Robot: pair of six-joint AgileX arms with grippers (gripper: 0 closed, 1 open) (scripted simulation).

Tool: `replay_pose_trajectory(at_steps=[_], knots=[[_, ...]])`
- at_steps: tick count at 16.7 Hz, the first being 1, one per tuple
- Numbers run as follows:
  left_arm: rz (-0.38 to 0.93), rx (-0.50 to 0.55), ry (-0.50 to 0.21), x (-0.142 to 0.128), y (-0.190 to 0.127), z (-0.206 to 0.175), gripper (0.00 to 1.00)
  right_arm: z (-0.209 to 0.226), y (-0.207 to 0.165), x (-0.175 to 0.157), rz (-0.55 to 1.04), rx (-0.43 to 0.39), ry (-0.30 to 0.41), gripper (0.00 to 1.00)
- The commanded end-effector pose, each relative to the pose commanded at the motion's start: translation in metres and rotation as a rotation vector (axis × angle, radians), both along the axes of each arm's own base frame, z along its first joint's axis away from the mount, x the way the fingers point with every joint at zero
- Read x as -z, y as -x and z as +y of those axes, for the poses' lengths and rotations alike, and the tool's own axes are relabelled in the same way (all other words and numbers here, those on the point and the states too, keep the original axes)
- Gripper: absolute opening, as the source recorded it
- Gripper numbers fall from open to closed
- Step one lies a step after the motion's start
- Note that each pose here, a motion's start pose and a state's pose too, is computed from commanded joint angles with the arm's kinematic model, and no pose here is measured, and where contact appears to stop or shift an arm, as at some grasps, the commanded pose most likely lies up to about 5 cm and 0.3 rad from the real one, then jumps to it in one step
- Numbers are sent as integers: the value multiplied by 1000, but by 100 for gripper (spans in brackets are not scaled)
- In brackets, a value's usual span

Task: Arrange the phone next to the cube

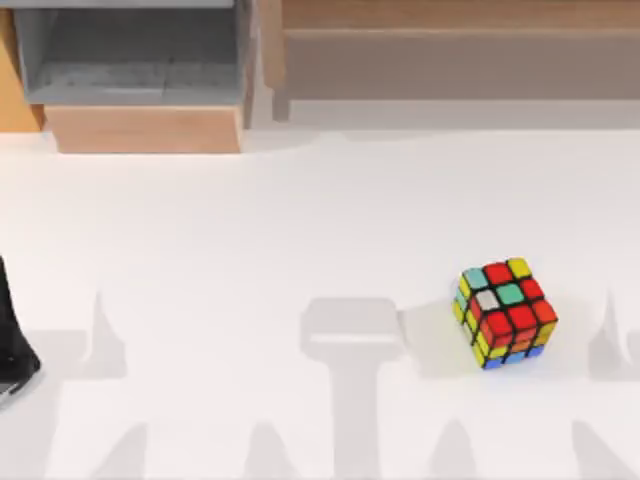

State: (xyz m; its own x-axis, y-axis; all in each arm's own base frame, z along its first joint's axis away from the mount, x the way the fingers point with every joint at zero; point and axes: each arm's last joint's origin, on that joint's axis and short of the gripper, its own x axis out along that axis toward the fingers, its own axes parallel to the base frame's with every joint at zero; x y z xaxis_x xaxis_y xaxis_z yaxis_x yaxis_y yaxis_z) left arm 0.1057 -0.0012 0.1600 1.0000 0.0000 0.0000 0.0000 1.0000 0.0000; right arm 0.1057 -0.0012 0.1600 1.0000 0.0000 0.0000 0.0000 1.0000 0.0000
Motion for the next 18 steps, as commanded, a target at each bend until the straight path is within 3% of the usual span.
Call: replay_pose_trajectory(at_steps=[4,8,13,18], knots=[[33,-9,-30,-4,-1,1,100,0,0,0,0,0,0,100],[225,-26,-178,-18,-8,5,100,0,0,0,0,0,0,100],[693,56,-412,-28,-42,17,100,0,0,0,0,0,0,100],[1183,302,-552,-10,-89,38,100,0,0,0,0,0,0,100]])
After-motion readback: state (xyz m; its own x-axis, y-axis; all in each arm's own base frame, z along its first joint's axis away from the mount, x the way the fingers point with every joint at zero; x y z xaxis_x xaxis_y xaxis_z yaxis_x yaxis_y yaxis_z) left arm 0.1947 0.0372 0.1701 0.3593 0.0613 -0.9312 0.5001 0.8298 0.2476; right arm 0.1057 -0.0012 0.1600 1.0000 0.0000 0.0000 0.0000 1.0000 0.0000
